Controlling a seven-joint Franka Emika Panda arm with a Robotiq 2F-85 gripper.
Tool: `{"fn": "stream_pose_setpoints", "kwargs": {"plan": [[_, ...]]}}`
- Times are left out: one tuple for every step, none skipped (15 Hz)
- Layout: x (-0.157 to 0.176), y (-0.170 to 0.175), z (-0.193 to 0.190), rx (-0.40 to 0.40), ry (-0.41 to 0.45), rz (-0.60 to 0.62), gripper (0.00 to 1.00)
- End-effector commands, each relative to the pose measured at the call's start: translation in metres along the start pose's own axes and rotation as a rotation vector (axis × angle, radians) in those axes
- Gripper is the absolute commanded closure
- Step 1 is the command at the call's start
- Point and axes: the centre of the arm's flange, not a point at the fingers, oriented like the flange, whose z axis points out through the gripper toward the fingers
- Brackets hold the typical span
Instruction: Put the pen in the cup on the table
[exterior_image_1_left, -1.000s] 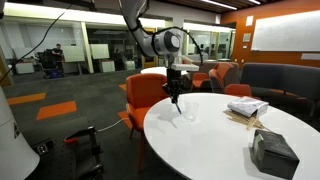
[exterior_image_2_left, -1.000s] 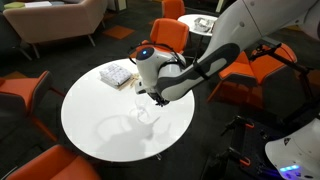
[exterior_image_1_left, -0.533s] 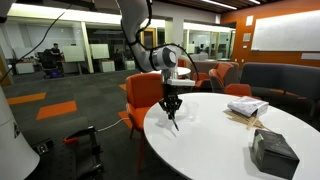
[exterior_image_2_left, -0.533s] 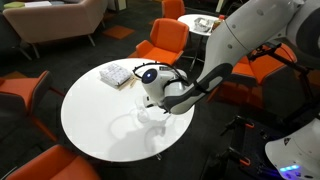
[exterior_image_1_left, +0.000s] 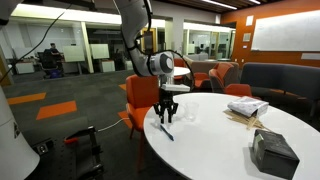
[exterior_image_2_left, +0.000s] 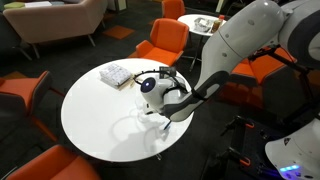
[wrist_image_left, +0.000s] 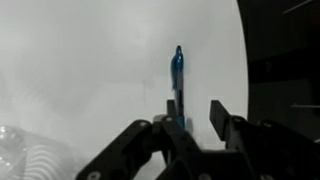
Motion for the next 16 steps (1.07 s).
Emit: {"fn": "stream_pose_setpoints", "kwargs": {"plan": [[0.000, -0.006, -0.026, -0.016, 0.099, 0.008, 0.29], [-0.003, -0.008, -0.041, -0.043, 0.155, 0.010, 0.22], [-0.006, -0.008, -0.055, -0.066, 0.195, 0.018, 0.15], [-0.012, -0.006, -0.072, -0.089, 0.250, 0.014, 0.05], [-0.020, -0.006, -0.088, -0.111, 0.292, 0.008, 0.00], [-0.029, -0.007, -0.103, -0.143, 0.325, 0.004, 0.00], [-0.039, -0.006, -0.118, -0.165, 0.341, 0.002, 0.00], [-0.048, -0.007, -0.130, -0.182, 0.360, 0.012, 0.00], [-0.057, -0.007, -0.139, -0.195, 0.371, 0.022, 0.00], [-0.066, -0.008, -0.148, -0.211, 0.379, 0.030, 0.00], [-0.072, -0.011, -0.155, -0.214, 0.388, 0.039, 0.00], [-0.077, -0.014, -0.163, -0.218, 0.391, 0.045, 0.00], [-0.080, -0.017, -0.170, -0.207, 0.397, 0.050, 0.00], [-0.083, -0.020, -0.175, -0.206, 0.393, 0.056, 0.00], [-0.086, -0.022, -0.177, -0.208, 0.384, 0.039, 0.00], [-0.087, -0.023, -0.179, -0.212, 0.370, 0.025, 0.00]]}}
